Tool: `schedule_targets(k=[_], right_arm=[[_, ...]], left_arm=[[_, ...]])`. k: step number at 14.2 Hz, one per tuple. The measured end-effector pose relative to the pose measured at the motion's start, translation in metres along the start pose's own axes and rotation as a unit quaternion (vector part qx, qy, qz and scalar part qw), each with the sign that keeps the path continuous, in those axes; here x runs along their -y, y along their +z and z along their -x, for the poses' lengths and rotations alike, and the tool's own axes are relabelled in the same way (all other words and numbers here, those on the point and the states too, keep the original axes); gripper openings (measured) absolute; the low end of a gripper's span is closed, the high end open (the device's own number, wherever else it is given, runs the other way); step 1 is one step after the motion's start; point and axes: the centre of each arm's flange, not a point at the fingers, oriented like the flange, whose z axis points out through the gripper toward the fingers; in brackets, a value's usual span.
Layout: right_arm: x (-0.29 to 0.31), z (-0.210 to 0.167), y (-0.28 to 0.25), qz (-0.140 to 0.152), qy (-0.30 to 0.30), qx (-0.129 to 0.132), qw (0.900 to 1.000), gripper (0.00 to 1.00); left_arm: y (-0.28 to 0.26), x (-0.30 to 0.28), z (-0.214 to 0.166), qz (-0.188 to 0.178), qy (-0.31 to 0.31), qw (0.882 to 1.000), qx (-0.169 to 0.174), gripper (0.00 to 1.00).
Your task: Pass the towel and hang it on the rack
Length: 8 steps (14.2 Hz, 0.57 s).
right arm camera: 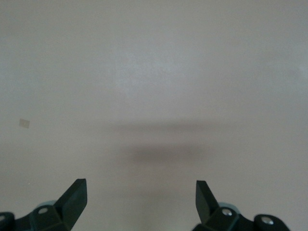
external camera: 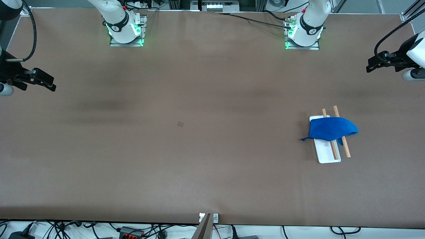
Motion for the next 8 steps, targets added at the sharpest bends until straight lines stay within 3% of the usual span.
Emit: schedule_targets(k=[8], right_arm=[[0.0004, 0.0005, 0.0004, 0.0, 0.0, 0.003, 1.0, 1.0]], left_arm=[[0.0003, -0.0002, -0.0002, 0.0, 0.0, 1.0, 0.001, 1.0]])
